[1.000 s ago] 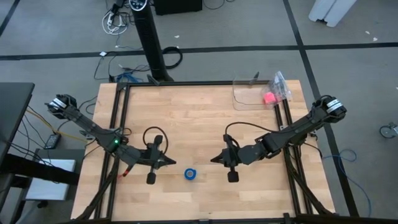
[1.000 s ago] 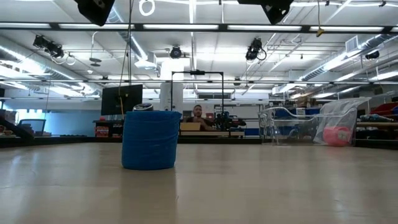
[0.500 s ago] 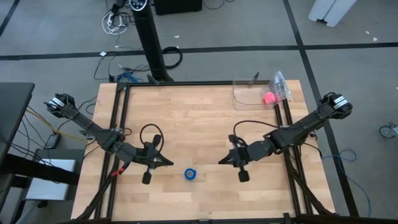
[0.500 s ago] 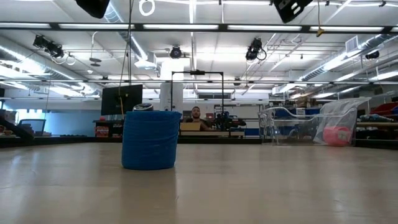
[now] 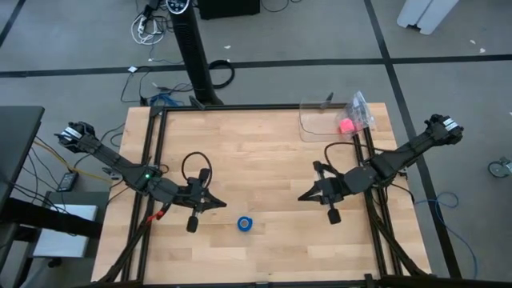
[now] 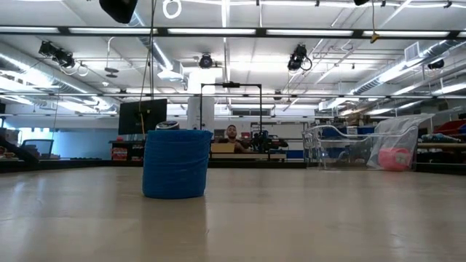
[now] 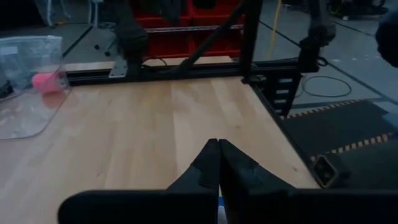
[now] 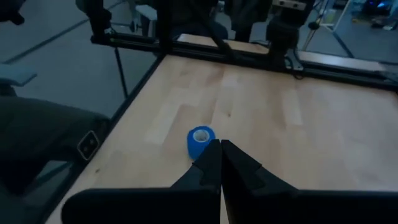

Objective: Roll bandage
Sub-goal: Move the blue bandage to the top

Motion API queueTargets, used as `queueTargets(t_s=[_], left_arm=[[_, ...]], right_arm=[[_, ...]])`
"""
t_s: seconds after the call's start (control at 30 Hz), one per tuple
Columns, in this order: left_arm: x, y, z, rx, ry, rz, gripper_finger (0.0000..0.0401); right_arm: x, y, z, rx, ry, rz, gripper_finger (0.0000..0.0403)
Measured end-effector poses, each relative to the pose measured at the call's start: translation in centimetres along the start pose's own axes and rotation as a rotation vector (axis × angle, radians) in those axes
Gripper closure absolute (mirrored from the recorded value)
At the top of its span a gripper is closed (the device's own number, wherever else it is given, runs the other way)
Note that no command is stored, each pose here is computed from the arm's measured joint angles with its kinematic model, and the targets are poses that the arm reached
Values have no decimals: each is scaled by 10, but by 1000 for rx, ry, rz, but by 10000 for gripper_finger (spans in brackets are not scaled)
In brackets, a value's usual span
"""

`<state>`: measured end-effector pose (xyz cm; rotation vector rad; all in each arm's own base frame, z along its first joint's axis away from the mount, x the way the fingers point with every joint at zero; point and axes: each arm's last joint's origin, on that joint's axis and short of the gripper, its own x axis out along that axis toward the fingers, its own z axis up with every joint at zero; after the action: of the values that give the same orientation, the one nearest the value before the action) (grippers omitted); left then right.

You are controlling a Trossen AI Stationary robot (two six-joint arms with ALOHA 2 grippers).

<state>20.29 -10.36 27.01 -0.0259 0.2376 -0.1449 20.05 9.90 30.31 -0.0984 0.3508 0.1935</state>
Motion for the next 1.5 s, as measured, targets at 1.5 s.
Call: queueTargets(t_s=[1.5], left_arm=[[35,10,8,171,-190,-193,394]], right_arm=[[2,7,-60,6,-134,23,402]])
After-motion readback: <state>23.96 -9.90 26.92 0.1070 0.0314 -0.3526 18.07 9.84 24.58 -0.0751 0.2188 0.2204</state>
